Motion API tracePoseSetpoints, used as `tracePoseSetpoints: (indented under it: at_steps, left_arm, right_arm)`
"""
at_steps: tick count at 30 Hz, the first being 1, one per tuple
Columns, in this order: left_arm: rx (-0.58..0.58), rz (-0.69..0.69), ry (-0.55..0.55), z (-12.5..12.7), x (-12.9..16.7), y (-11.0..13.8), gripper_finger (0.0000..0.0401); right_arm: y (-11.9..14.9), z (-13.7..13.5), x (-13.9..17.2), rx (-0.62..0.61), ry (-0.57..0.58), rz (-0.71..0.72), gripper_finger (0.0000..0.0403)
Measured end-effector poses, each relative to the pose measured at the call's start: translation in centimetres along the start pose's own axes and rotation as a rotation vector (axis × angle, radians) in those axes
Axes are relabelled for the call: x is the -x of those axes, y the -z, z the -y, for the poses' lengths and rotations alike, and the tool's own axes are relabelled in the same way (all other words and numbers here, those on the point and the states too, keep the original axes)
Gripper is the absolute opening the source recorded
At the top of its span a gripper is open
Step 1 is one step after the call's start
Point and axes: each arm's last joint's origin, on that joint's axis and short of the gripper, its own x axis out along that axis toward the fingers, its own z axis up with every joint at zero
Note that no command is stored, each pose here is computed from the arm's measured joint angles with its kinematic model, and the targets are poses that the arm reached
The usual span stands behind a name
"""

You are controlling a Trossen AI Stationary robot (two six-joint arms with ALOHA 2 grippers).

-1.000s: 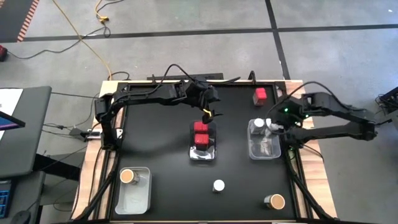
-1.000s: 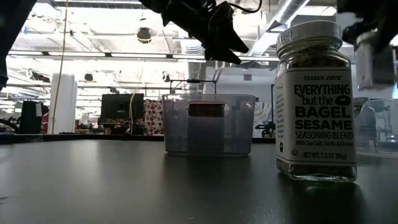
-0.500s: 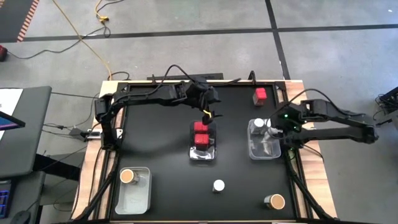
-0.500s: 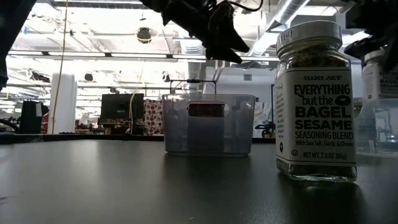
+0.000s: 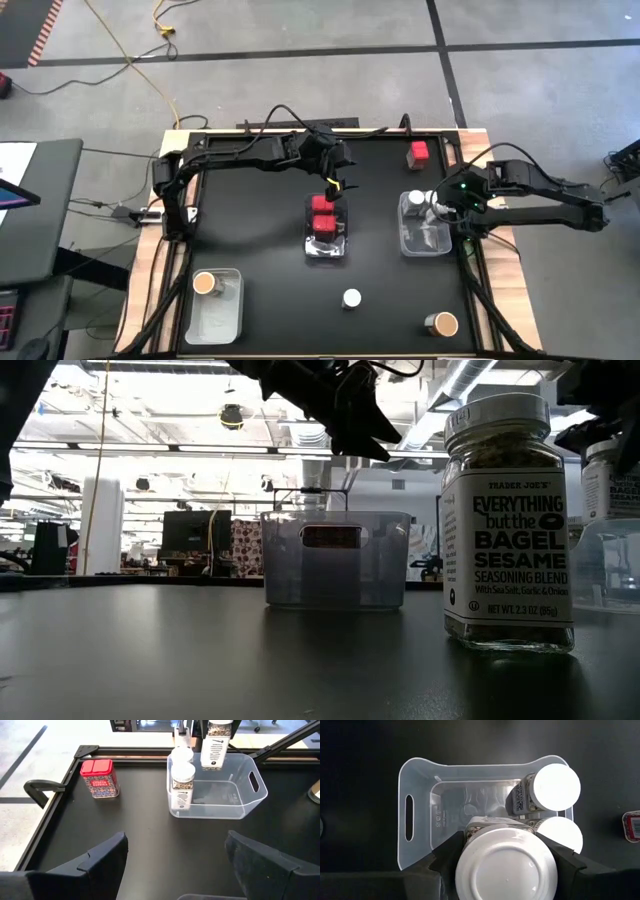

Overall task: Sort spices by type
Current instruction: Put the white seasoning bottle into the transparent bin

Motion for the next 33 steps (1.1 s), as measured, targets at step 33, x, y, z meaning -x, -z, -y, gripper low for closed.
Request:
tracePoseSetpoints:
  at_steps: [33]
  left_arm:
    - [-0.003, 0.001, -0.004, 0.0, 0.0, 0.0, 0.032]
  right_arm:
    - [0.1, -0.3, 4.3, 0.322, -0.003, -0.01, 0.0226]
